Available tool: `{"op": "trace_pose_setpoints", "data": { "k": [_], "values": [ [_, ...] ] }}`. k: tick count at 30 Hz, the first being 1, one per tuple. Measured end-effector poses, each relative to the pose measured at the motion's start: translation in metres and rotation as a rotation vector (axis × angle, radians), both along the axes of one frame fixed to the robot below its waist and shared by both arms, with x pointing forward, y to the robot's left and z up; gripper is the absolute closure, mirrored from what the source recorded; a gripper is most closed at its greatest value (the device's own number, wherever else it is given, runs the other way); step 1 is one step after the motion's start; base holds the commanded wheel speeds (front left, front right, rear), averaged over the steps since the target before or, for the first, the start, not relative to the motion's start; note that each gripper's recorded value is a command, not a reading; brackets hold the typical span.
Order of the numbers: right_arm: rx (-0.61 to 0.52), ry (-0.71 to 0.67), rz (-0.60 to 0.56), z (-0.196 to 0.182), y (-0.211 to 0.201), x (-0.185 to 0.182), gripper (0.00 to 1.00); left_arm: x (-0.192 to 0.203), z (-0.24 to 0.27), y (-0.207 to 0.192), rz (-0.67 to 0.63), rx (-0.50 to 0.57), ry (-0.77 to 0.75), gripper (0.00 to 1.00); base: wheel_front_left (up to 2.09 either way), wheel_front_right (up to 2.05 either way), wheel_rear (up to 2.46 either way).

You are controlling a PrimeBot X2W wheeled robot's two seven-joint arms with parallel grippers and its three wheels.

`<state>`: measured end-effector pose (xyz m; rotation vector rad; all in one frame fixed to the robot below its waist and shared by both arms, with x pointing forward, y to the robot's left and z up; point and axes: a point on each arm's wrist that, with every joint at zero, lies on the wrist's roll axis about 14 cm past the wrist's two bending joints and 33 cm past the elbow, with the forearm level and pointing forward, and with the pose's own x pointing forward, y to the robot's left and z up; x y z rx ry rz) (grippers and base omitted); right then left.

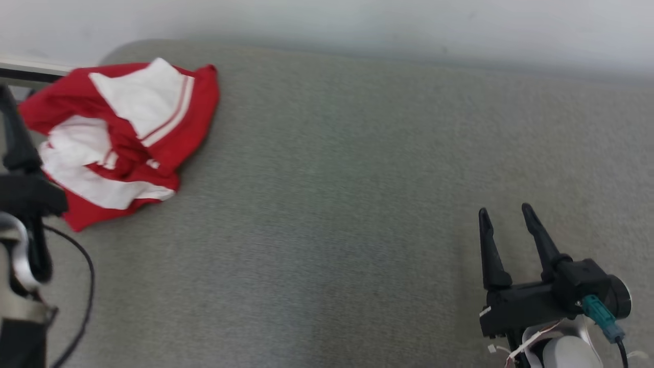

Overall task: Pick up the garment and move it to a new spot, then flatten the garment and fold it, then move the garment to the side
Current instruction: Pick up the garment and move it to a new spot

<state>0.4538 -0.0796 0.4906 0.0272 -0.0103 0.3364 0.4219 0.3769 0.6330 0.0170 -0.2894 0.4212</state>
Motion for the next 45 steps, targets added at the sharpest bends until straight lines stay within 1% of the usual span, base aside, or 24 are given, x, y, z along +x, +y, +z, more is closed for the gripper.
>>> {"op": "trace_pose_setpoints", "data": {
  "k": [3,4,6,7,11,16,17,18,21,22,25,28,32,37,41,42,43,45],
  "values": [
    [-0.001,0.004,-0.04,-0.005,-0.015,0.004,0.0,0.031,0.0,0.0,-0.026,-0.027,0.018,0.0,0.0,0.0,0.0],
    [-0.002,0.009,-0.05,-0.007,-0.019,0.005,0.0,0.039,0.0,0.003,-0.025,-0.011,0.031,0.0,0.0,0.0,0.0],
    [-0.002,0.013,-0.082,-0.011,-0.031,0.007,0.0,0.058,0.0,0.003,-0.046,-0.048,0.024,0.0,0.0,0.0,0.0],
    [-0.004,0.019,-0.095,-0.014,-0.036,0.007,0.0,0.068,-0.004,0.001,-0.06,-0.039,0.047,0.0,0.0,0.0,0.0],
    [-0.015,0.048,-0.148,-0.028,-0.057,0.007,0.0,0.1,-0.028,-0.002,-0.083,-0.048,0.13,0.0,0.0,0.0,0.0],
    [-0.027,0.082,-0.2,-0.044,-0.077,0.006,0.0,0.13,-0.08,-0.012,-0.109,-0.079,0.292,0.0,0.0,0.0,0.0],
    [-0.027,0.082,-0.2,-0.044,-0.077,0.006,0.0,0.13,-0.08,-0.012,-0.109,-0.079,0.292,0.0,0.0,0.0,0.0],
    [-0.029,0.089,-0.208,-0.047,-0.08,0.006,0.0,0.134,-0.09,-0.013,-0.114,-0.084,0.32,0.0,0.0,0.0,0.0],
    [-0.036,0.101,-0.226,-0.053,-0.087,0.005,0.0,0.142,-0.125,-0.015,-0.112,-0.105,0.434,0.0,0.0,0.0,0.0],
    [-0.041,0.112,-0.236,-0.057,-0.092,0.004,0.0,0.145,-0.145,-0.017,-0.117,-0.111,0.501,0.0,0.0,0.0,0.0],
    [-0.043,0.122,-0.251,-0.061,-0.097,0.003,0.0,0.148,-0.169,-0.02,-0.118,-0.126,0.59,0.0,0.0,0.0,0.0],
    [-0.045,0.129,-0.259,-0.064,-0.1,0.002,0.0,0.142,-0.198,-0.02,-0.109,-0.141,0.716,0.0,0.0,0.0,0.0],
    [-0.046,0.128,-0.262,-0.063,-0.101,0.001,0.0,0.138,-0.21,-0.018,-0.09,-0.17,0.793,0.0,0.0,0.0,0.0],
    [-0.048,0.13,-0.258,-0.063,-0.1,0.002,0.0,0.125,-0.228,-0.014,-0.05,-0.242,0.903,0.0,0.0,0.0,0.0],
    [-0.055,0.131,-0.25,-0.063,-0.097,0.004,0.0,0.125,-0.231,-0.018,-0.058,-0.259,0.925,0.0,0.0,0.0,0.0],
    [-0.056,0.13,-0.248,-0.063,-0.097,0.005,0.0,0.125,-0.232,-0.018,-0.055,-0.262,0.924,0.82,0.0,0.0,0.0],
    [-0.056,0.13,-0.246,-0.062,-0.096,0.005,0.0,0.125,-0.232,-0.019,-0.055,-0.26,0.921,1.0,0.0,0.0,0.0],
    [-0.059,0.133,-0.243,-0.062,-0.095,0.005,0.0,0.127,-0.23,-0.02,-0.054,-0.252,0.905,1.0,0.0,0.0,0.0]
  ]
}}
